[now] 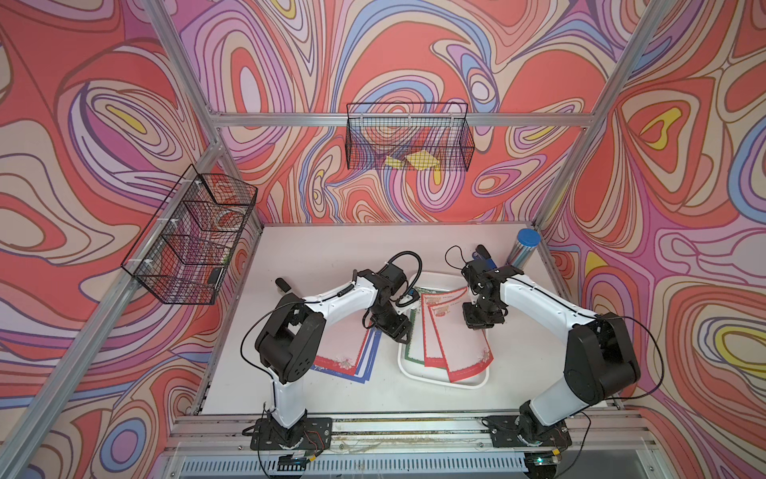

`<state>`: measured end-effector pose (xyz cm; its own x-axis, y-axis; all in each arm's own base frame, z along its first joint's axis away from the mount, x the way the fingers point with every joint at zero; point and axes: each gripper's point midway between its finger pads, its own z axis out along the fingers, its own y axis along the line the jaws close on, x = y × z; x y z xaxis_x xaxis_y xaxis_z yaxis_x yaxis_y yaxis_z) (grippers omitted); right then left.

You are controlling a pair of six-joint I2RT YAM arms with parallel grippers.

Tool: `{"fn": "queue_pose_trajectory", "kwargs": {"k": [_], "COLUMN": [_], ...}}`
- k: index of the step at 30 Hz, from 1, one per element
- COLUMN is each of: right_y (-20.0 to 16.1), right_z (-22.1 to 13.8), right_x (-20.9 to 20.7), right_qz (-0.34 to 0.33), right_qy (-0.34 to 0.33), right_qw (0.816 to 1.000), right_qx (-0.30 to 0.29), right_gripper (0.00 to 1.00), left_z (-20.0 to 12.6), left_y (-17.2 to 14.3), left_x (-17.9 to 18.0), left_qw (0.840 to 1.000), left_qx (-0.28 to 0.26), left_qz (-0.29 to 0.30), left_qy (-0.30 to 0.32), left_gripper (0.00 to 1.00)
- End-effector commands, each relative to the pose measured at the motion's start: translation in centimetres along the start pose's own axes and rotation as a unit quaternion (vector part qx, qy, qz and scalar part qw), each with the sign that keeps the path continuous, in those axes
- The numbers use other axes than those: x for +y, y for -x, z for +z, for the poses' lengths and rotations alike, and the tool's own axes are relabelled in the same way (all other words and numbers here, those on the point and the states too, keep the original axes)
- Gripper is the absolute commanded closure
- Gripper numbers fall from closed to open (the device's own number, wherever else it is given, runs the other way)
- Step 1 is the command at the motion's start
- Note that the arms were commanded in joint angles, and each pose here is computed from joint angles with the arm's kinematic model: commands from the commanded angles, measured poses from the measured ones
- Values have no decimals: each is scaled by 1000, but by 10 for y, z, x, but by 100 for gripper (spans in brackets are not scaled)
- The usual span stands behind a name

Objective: Take out the stationery paper from the storage box
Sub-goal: Pick up the stationery paper from the storage box.

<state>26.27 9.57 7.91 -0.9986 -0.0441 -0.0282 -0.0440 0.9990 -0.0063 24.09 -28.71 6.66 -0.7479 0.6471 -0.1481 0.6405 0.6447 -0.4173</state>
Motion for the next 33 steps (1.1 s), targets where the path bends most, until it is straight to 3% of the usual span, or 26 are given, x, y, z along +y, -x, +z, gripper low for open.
{"fn": "queue_pose_trajectory", "kwargs": {"k": [1, 11, 15, 21, 23, 33], "right_y": [-4, -10, -12, -12, -10, 17], "right_z": [2, 7, 7, -6, -12, -81], "right_x": [-8, -15, -17, -24, -21, 30], "right_qz": [1, 7, 8, 3, 2, -16], "right_qy": [-20, -42, -47, -67, -56, 94], "right_qw": [1000, 998, 998, 997, 998, 994], "right_qx": [16, 37, 41, 37, 28, -52], "right_gripper": [85, 79, 92, 92, 100, 100], "left_z": [0, 0, 0, 0, 0, -16], "left_y": [-3, -4, -4, -4, -4, 7], "left_x": [-4, -4, -4, -4, -4, -8], "left_qw": [1000, 1000, 1000, 1000, 1000, 999], "left_qx": [13, 17, 17, 18, 18, -19], "left_qz": [9, 12, 13, 12, 13, 29], "left_qy": [1, 5, 6, 6, 6, 18], "left_gripper": [36, 36, 37, 36, 37, 37]}}
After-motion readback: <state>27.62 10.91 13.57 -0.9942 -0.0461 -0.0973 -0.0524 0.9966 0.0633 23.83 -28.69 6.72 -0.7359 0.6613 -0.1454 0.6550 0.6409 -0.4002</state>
